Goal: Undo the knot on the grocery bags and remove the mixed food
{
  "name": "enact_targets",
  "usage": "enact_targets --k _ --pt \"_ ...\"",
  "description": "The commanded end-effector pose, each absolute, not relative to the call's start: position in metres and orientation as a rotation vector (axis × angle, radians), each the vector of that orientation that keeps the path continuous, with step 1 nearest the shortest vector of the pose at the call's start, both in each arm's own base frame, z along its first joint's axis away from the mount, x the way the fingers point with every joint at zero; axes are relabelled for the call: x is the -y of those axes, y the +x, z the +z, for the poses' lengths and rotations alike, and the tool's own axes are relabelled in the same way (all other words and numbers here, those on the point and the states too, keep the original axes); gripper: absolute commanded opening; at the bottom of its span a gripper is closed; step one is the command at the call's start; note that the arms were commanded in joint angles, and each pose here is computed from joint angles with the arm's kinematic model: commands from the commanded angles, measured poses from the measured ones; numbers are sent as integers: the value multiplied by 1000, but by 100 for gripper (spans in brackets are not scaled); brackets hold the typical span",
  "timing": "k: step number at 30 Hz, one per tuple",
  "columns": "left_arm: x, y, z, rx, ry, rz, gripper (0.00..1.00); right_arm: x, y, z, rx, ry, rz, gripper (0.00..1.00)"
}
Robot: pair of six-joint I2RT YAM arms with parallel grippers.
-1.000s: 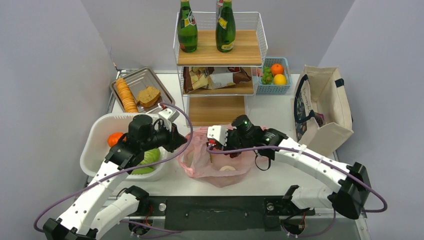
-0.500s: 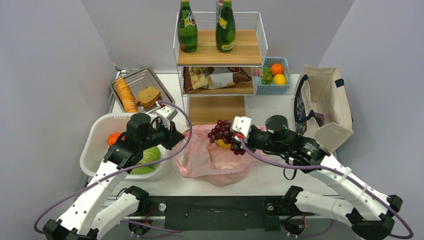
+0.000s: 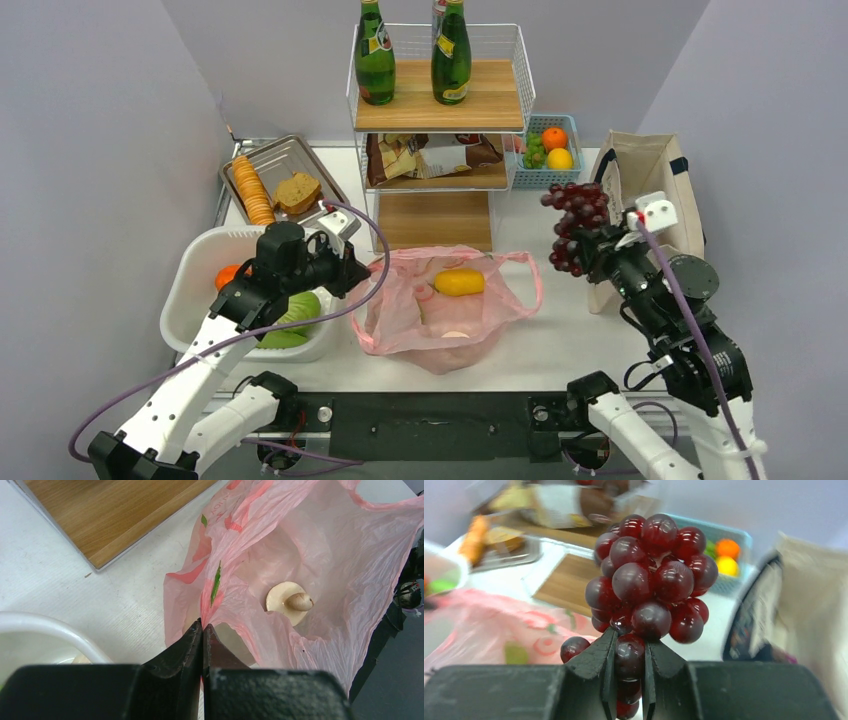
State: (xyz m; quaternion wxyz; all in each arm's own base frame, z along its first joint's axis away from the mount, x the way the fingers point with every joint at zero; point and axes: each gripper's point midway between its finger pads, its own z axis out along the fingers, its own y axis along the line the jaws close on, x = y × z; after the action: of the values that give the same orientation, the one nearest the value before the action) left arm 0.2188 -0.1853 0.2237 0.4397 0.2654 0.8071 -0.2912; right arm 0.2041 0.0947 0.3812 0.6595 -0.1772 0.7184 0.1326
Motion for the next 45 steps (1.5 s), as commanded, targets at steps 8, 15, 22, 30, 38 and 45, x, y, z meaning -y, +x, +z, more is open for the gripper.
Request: enact_targets --k 8,15,22,30,38,45 --pt "190 221 253 -1938 632 -766 0 -41 346 411 -1707 103 231 0" --pt "184 235 262 -1925 546 -737 0 -41 450 432 -1655 90 152 0" --pt "179 242 259 -1951 496 -729 0 -53 540 403 -1601 59 138 0" --pt "177 243 251 -1971 498 -713 0 -64 610 344 -1629 54 122 0" --pt "172 250 247 -1996 474 -700 0 -80 652 270 -1760 68 23 8" --pt "171 254 246 -2009 473 -692 0 -79 663 247 -1788 61 -5 51"
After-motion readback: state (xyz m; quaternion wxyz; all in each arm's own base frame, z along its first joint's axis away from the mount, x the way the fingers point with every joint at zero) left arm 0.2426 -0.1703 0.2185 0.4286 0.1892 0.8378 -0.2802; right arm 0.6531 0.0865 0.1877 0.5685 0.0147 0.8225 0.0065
